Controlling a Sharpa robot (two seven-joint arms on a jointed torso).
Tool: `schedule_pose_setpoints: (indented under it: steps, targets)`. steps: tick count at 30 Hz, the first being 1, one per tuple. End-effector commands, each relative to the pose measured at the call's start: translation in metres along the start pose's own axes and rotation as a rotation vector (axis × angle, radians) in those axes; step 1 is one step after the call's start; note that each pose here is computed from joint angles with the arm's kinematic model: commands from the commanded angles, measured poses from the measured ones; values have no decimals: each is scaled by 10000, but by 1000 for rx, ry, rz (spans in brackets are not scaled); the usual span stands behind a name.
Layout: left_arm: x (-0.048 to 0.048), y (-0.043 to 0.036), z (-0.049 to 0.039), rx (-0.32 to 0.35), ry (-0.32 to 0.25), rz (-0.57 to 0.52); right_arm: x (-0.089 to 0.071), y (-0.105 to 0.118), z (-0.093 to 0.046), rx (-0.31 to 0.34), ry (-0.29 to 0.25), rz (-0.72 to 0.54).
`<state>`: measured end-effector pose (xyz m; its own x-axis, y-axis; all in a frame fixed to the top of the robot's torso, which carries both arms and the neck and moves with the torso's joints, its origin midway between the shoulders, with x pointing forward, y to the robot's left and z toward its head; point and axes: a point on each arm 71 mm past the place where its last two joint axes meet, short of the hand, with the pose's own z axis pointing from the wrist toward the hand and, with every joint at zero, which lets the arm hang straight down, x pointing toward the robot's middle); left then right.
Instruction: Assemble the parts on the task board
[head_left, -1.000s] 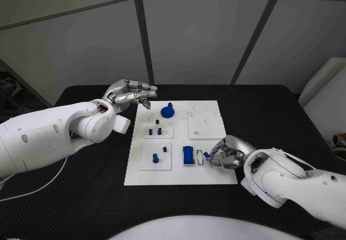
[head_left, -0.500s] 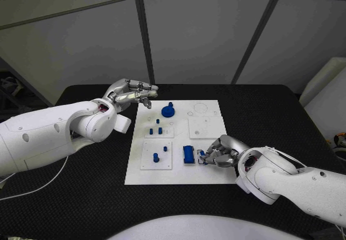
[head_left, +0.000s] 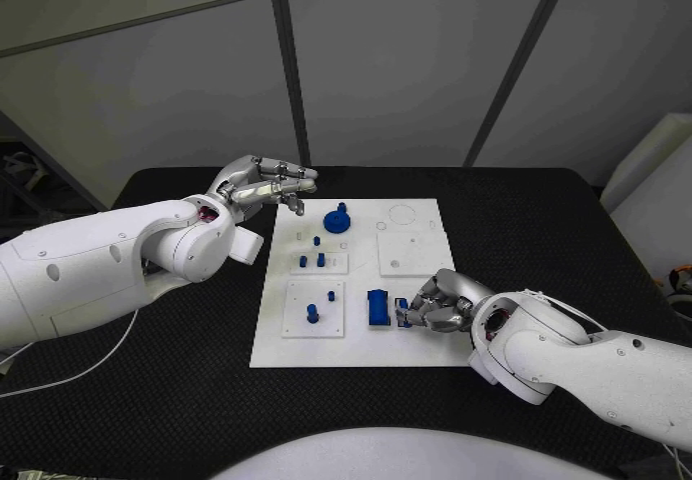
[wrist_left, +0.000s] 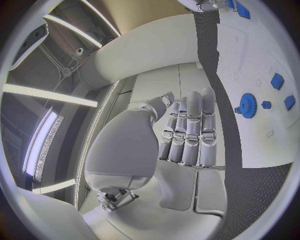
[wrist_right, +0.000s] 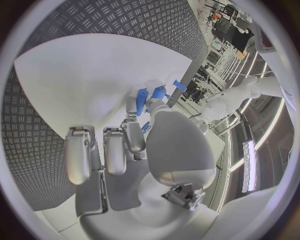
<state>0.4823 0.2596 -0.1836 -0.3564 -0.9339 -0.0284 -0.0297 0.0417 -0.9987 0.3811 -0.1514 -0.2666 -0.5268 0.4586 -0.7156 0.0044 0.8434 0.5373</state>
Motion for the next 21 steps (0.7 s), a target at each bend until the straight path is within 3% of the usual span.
schedule_pose_setpoints:
  steps: [1,21]
  targets:
    - [11,-11,4,4,10,-5,19,22,-1,-7,16,-4]
    - [8,-7,6,0,11,-6,9,36,-16,-28,4,-4]
